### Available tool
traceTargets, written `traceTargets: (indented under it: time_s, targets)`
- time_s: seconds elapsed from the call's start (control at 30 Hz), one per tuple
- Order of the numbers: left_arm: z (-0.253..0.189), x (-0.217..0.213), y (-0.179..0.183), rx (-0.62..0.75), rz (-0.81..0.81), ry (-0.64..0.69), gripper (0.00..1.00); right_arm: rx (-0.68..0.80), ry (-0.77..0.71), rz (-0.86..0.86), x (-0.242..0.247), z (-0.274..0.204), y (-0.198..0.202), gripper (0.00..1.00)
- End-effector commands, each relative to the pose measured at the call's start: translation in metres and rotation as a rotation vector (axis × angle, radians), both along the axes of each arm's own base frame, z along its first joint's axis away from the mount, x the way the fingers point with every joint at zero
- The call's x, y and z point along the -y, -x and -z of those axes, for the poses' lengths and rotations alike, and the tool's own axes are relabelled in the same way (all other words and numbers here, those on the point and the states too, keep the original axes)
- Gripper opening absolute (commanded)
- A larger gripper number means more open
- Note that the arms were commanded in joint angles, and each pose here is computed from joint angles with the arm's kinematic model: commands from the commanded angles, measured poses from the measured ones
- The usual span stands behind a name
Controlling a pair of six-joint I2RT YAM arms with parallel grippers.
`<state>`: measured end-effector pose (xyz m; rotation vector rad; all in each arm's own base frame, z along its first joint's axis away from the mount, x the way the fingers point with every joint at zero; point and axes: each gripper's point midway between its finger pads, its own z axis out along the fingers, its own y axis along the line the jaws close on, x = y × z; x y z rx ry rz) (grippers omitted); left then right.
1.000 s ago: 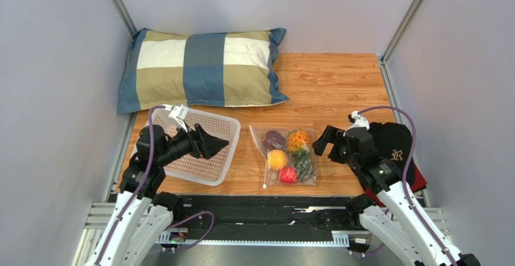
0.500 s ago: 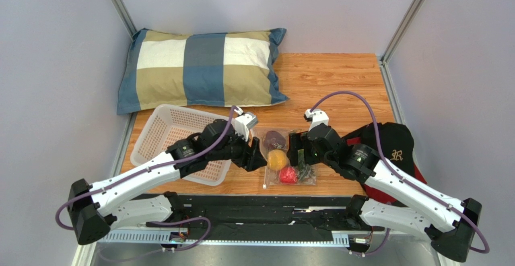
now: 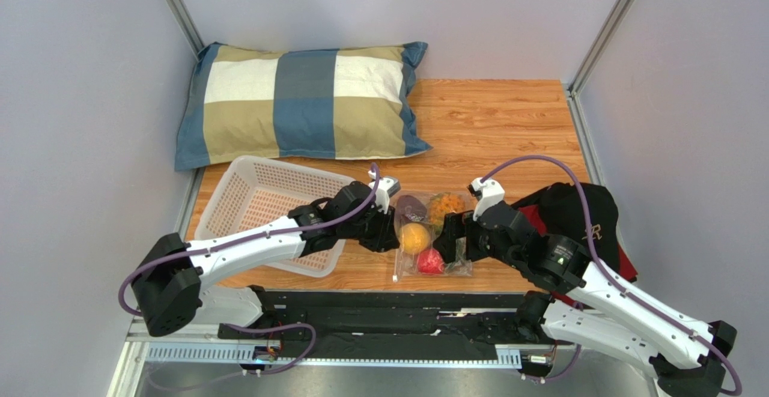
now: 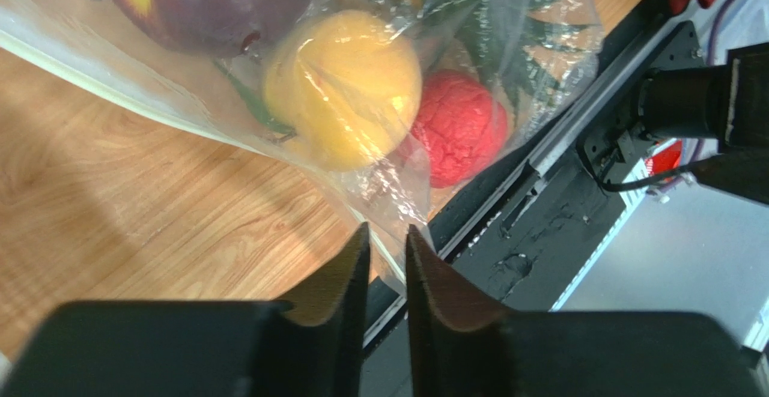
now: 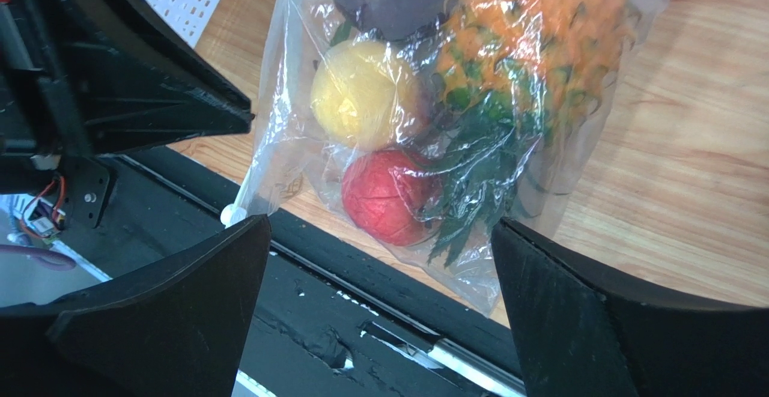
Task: Open the zip-top bag and remove the fake food
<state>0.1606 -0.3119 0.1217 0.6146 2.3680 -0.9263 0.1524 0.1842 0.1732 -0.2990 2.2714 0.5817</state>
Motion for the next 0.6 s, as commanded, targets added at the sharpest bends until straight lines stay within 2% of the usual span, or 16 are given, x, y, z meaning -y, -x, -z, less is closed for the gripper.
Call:
traceTargets:
  time_s: [0.0,0.03,0.07,0.1,0.13,0.23,0.33,0.43,0.53,0.57]
  targets:
    - [0.003,0.013,-0.007,0.001,-0.013,0.032,0.16,-0.022,-0.100,0.013,-0.009,0.005,0.006,0.98]
    - [0.007,0.014,-0.007,-0.003,-0.014,0.028,0.12,-0.034,-0.086,0.029,-0.006,0.013,0.006,0.98]
    - [0.007,0.017,-0.009,0.000,-0.013,0.030,0.13,-0.043,-0.081,0.059,-0.002,0.017,0.005,0.98]
    - [0.016,0.018,-0.011,-0.009,-0.017,0.008,0.17,-0.074,-0.097,0.132,0.002,0.021,0.004,0.98]
    - [0.017,0.020,-0.013,-0.012,-0.019,0.008,0.26,-0.073,-0.071,0.230,0.014,0.028,-0.004,0.98]
    - [0.026,0.025,-0.018,-0.026,-0.041,0.002,0.38,-0.106,-0.017,0.338,0.025,0.049,-0.008,1.00]
    - [0.035,0.026,-0.020,-0.040,-0.057,-0.012,0.45,-0.096,0.023,0.411,0.033,0.061,-0.018,1.00]
    - [0.045,0.020,-0.019,-0.050,-0.080,-0.037,0.47,-0.120,0.044,0.435,0.033,0.077,-0.026,1.00]
    - [0.049,0.020,-0.021,-0.048,-0.085,-0.033,0.50,-0.150,-0.002,0.415,0.025,0.087,-0.038,1.00]
    - [0.047,0.023,-0.022,-0.038,-0.083,-0.018,0.48,-0.137,-0.021,0.422,0.023,0.085,-0.045,0.99]
